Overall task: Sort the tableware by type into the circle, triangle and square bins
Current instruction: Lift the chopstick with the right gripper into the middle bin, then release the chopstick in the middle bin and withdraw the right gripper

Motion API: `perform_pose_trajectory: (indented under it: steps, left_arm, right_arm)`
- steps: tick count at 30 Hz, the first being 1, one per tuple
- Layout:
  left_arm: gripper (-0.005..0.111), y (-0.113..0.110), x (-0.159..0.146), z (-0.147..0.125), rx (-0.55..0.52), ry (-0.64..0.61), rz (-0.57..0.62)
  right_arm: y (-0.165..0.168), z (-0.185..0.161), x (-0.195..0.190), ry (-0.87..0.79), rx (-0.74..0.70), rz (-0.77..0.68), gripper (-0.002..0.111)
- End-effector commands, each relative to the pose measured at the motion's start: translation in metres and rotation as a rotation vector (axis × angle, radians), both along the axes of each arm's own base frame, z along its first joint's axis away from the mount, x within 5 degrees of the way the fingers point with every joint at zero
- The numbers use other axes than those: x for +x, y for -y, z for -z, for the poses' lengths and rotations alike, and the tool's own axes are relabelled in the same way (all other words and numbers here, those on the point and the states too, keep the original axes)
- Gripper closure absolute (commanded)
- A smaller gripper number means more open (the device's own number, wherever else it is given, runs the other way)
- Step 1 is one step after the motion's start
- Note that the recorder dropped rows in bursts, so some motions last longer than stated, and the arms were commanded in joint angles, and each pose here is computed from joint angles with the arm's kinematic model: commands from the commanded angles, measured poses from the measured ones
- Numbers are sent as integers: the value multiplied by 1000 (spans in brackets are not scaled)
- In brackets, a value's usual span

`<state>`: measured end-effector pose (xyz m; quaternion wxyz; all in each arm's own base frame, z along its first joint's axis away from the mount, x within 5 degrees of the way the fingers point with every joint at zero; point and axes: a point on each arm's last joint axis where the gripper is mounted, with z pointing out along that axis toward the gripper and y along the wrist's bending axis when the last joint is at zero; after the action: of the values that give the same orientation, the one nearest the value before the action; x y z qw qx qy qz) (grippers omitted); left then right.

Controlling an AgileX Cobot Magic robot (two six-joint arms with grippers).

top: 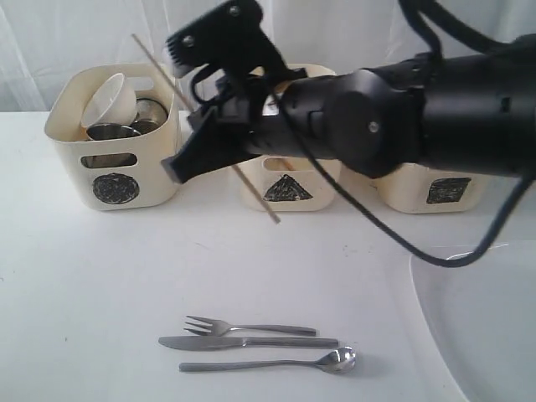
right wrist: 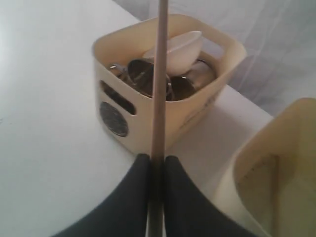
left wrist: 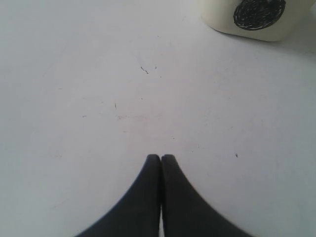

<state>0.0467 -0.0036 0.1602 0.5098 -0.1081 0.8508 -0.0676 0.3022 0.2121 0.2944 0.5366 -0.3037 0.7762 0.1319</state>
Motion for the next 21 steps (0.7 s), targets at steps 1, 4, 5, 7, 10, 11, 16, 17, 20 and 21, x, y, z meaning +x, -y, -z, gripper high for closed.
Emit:
perform_pose_trajectory:
  steps: [1, 4, 5, 7, 10, 11, 16, 17, 20, 21]
  left_arm:
    - [107, 1, -3, 7, -16, -57, 4]
    - [107, 1, -3, 7, -16, -57, 4]
    - [107, 1, -3, 7, -16, -57, 4]
    - [107, 1, -3, 7, -16, -57, 4]
    - [107, 1, -3, 7, -16, -57, 4]
    - [107, 1, -3, 7, -16, -57, 4]
    - [107, 1, -3, 7, -16, -57, 4]
    - [107, 1, -3, 7, -16, -57, 4]
    - [107, 1, -3, 7, -16, -57, 4]
    - [107, 1, -3, 7, -16, -57, 4]
  right_arm:
    - [43, -17, 3, 111, 77, 130, 108]
    - [66, -31, 13, 220, 127, 214, 108]
    - [72, -36, 16, 270, 148, 240, 108]
    - [84, -40, 25, 342, 211, 315, 108]
    - [95, -31, 40, 372, 325, 437, 108]
    - [97, -25, 46, 376, 362, 466, 108]
    - [91, 11, 73, 436, 450, 505, 108]
    - [89, 19, 79, 445, 446, 508, 108]
    - [83, 36, 95, 439, 433, 514, 108]
    - [82, 39, 99, 437, 431, 514, 108]
